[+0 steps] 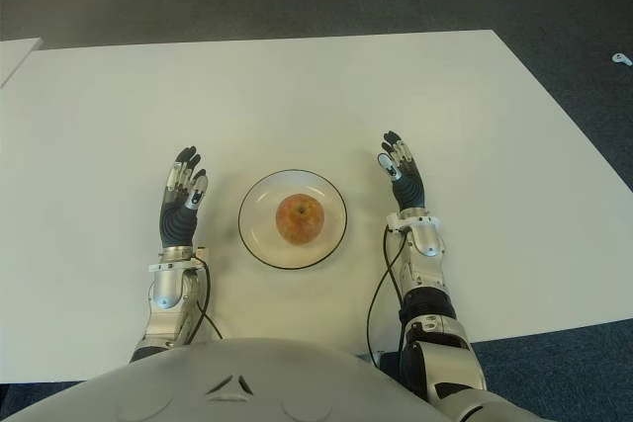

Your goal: Put the apples into the plate.

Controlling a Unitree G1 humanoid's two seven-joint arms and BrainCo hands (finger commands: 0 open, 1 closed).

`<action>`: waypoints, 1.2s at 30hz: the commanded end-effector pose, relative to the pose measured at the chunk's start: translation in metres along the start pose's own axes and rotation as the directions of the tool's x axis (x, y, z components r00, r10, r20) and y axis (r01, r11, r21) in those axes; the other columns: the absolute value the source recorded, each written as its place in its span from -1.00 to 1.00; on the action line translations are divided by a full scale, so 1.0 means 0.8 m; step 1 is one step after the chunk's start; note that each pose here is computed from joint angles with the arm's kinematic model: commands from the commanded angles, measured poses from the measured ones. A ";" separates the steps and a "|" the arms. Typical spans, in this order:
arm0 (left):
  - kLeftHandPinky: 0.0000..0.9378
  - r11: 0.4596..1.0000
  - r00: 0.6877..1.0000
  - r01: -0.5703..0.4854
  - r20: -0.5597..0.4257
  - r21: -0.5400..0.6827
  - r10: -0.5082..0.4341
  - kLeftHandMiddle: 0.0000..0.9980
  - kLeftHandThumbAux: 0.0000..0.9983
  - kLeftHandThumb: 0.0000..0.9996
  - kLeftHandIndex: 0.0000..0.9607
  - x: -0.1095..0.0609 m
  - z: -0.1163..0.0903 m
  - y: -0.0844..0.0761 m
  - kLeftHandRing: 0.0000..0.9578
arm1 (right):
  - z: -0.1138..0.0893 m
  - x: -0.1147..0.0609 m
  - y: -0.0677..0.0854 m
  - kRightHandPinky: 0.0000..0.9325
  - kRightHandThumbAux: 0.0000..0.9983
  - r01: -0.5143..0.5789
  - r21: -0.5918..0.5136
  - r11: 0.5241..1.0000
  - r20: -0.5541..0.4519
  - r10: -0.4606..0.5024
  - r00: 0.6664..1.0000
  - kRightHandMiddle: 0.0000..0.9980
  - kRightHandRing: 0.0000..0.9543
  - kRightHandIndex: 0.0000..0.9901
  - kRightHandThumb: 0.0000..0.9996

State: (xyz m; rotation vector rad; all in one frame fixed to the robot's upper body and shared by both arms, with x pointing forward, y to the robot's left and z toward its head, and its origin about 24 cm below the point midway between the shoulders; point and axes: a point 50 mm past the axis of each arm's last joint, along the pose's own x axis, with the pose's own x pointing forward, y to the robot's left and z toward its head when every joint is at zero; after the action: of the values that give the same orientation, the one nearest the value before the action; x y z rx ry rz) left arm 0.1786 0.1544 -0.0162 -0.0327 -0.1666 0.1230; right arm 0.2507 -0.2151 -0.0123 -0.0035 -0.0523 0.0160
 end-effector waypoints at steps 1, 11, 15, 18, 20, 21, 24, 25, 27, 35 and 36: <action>-1.00 0.999 0.989 -0.036 -0.143 0.010 0.037 -0.94 -0.08 -1.00 -0.89 -0.034 -0.026 0.019 -1.00 | -0.023 -0.029 0.009 -0.98 -0.10 0.015 0.047 0.999 -0.063 -0.012 0.998 -0.96 -1.00 -1.00 -0.88; -1.00 1.000 0.992 -0.017 -0.127 0.019 0.020 -0.92 -0.08 -1.00 -0.84 -0.044 -0.026 0.020 -1.00 | -0.022 -0.057 0.033 -1.00 -0.02 0.034 0.089 0.995 -0.031 -0.031 0.999 -0.98 -1.00 -1.00 -0.83; -1.00 0.999 0.988 -0.010 -0.151 0.035 0.015 -0.93 -0.11 -1.00 -0.85 -0.048 -0.028 0.020 -1.00 | -0.020 -0.059 0.037 -1.00 -0.04 0.048 0.087 0.995 -0.027 -0.046 0.999 -1.00 -1.00 -1.00 -0.80; -1.00 0.999 0.982 -0.014 -0.186 0.033 0.020 -0.93 -0.11 -1.00 -0.86 -0.050 -0.031 0.019 -1.00 | -0.020 -0.061 0.038 -1.00 -0.05 0.048 0.067 0.997 -0.037 -0.045 0.998 -1.00 -1.00 -1.00 -0.80; -1.00 0.999 0.979 -0.017 -0.204 0.028 0.022 -0.93 -0.11 -1.00 -0.88 -0.051 -0.033 0.018 -1.00 | -0.019 -0.062 0.038 -1.00 -0.05 0.045 0.051 0.998 -0.045 -0.043 0.998 -1.00 -1.00 -1.00 -0.80; -1.00 1.000 0.978 -0.017 -0.207 0.024 0.021 -0.94 -0.10 -1.00 -0.89 -0.051 -0.033 0.017 -1.00 | -0.019 -0.062 0.039 -1.00 -0.05 0.043 0.045 0.998 -0.048 -0.041 0.998 -1.00 -1.00 -1.00 -0.80; -1.00 1.000 0.976 -0.016 -0.216 0.014 0.019 -0.96 -0.10 -1.00 -0.91 -0.051 -0.033 0.015 -1.00 | -0.019 -0.063 0.039 -1.00 -0.05 0.048 0.034 0.998 -0.065 -0.045 0.997 -1.00 -1.00 -1.00 -0.81; -1.00 1.000 0.975 -0.017 -0.219 0.012 0.019 -0.97 -0.09 -1.00 -0.92 -0.050 -0.033 0.014 -1.00 | -0.019 -0.063 0.039 -1.00 -0.04 0.051 0.034 0.998 -0.071 -0.049 0.996 -1.00 -1.00 -1.00 -0.81; -1.00 1.000 0.972 -0.027 -0.233 0.008 0.028 -0.99 -0.07 -1.00 -0.93 -0.048 -0.031 0.009 -1.00 | -0.020 -0.063 0.039 -1.00 -0.04 0.066 0.042 0.997 -0.090 -0.062 0.994 -1.00 -1.00 -1.00 -0.81; -1.00 0.998 0.962 -0.063 -0.268 -0.017 0.056 -1.00 0.11 -1.00 -0.95 -0.048 -0.021 -0.007 -1.00 | -0.023 -0.065 0.041 -1.00 0.01 0.103 0.066 0.992 -0.141 -0.093 0.986 -1.00 -1.00 -1.00 -0.84; -1.00 0.997 0.959 -0.072 -0.277 -0.022 0.063 -1.00 0.13 -1.00 -0.95 -0.049 -0.020 -0.008 -1.00 | -0.023 -0.065 0.042 -1.00 0.01 0.107 0.069 0.992 -0.149 -0.096 0.984 -1.00 -1.00 -1.00 -0.84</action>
State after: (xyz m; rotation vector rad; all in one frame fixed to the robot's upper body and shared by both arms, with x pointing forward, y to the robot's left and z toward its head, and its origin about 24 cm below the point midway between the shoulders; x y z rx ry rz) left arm 0.1552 0.1519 -0.0257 -0.0361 -0.0050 0.1410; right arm 0.2117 -0.1850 -0.0146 0.0357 -0.0310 -0.0567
